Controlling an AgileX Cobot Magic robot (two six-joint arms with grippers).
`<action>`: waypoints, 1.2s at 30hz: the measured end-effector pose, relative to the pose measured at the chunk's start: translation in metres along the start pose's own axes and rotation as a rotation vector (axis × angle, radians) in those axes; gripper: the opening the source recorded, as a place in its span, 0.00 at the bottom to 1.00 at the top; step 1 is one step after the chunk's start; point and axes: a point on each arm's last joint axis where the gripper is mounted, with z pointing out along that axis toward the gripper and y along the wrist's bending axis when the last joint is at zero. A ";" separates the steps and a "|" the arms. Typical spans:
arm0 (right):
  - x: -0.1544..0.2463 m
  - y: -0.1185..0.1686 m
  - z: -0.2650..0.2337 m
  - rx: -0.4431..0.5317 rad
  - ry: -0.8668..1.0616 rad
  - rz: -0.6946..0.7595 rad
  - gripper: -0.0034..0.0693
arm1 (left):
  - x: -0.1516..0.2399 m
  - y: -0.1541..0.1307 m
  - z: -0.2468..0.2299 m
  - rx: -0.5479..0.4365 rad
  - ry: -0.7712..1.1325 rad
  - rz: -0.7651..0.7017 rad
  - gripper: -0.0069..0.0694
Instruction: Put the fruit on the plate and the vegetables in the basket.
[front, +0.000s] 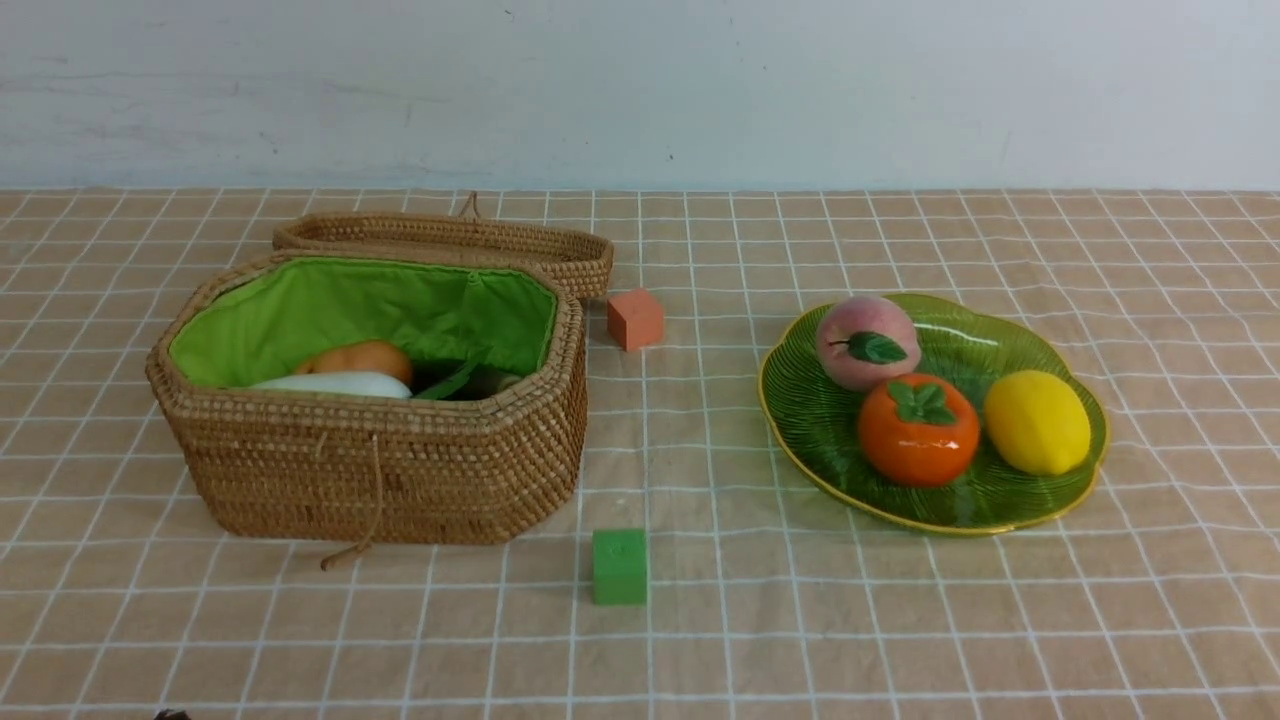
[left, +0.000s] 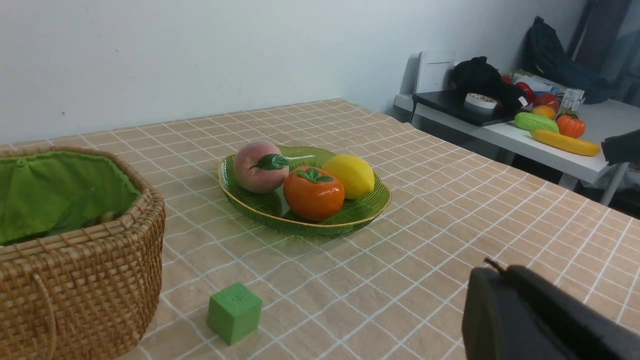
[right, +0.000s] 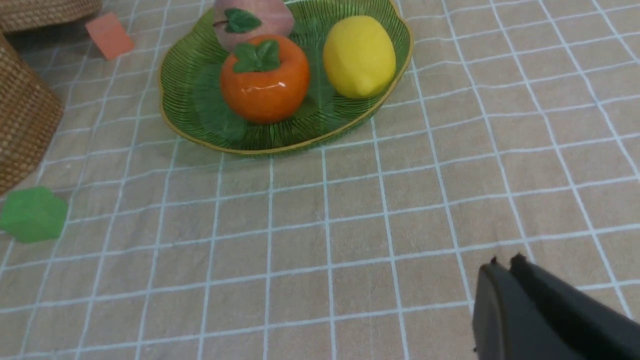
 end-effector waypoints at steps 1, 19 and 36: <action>0.001 -0.001 0.001 0.004 -0.020 -0.005 0.06 | 0.000 0.000 0.000 0.000 0.000 0.000 0.07; 0.091 -0.026 0.046 0.114 -0.219 -0.066 0.02 | 0.002 0.000 0.000 -0.004 0.019 0.000 0.08; 0.091 -0.026 0.046 0.114 -0.219 -0.065 0.03 | 0.002 0.001 0.000 -0.006 0.025 0.000 0.10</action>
